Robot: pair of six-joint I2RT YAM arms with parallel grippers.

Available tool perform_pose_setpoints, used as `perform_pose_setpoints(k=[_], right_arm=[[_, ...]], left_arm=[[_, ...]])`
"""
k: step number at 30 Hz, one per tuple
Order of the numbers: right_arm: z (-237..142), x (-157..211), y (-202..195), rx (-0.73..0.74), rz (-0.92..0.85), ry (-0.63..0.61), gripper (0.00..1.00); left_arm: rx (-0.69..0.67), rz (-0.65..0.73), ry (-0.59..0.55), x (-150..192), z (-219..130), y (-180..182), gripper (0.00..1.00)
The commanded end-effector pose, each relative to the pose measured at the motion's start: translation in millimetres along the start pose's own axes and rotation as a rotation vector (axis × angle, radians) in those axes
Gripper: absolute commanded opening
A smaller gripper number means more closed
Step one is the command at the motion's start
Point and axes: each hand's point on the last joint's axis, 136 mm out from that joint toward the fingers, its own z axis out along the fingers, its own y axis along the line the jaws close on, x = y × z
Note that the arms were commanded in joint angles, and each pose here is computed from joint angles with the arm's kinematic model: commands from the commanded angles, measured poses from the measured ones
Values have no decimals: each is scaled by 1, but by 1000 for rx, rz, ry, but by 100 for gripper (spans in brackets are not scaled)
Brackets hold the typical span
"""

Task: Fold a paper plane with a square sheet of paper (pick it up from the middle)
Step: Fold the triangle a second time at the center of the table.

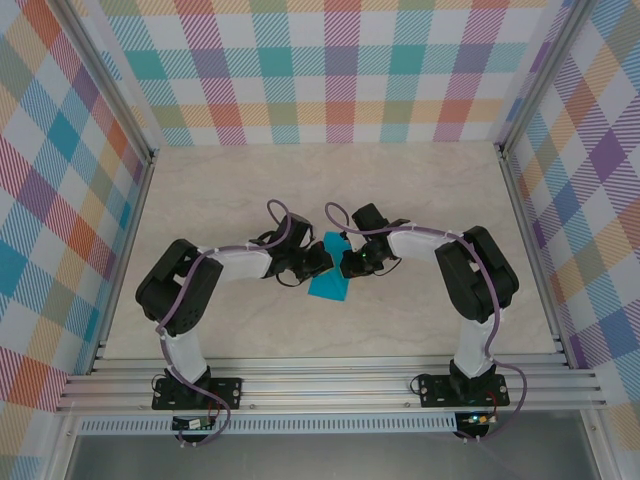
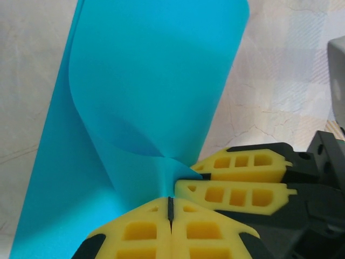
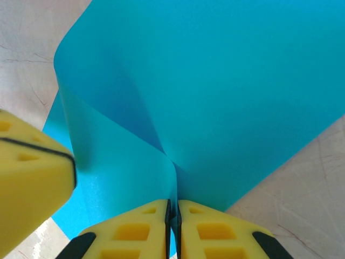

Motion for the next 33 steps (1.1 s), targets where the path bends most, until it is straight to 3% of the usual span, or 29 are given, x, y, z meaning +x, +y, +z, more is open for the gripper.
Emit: perform_pose_setpoints(k=[1, 12, 19, 22, 25, 27, 30, 33], right_arm=[[10, 11, -12, 33, 11, 50, 13], [4, 3, -4, 8, 27, 25, 16], [-35, -21, 13, -10, 60, -59, 27], [-53, -21, 11, 11, 110, -93, 39], [-60, -14, 15, -15, 171, -98, 40], [-59, -10, 31, -117, 217, -94, 36], [-53, -1, 55, -270, 285, -65, 15], [-44, 7, 61, -300, 325, -47, 8]], left_arm=[[21, -3, 7, -3, 5, -4, 0], [-93, -42, 39, 9, 20, 39, 0], [-115, -41, 44, 15, 21, 50, 0], [-111, -37, 47, 15, 20, 49, 0], [-114, -31, 43, 15, 20, 49, 0], [-109, -32, 45, 15, 20, 49, 0], [-103, -30, 46, 15, 21, 47, 0], [-100, -27, 50, 16, 20, 46, 0]])
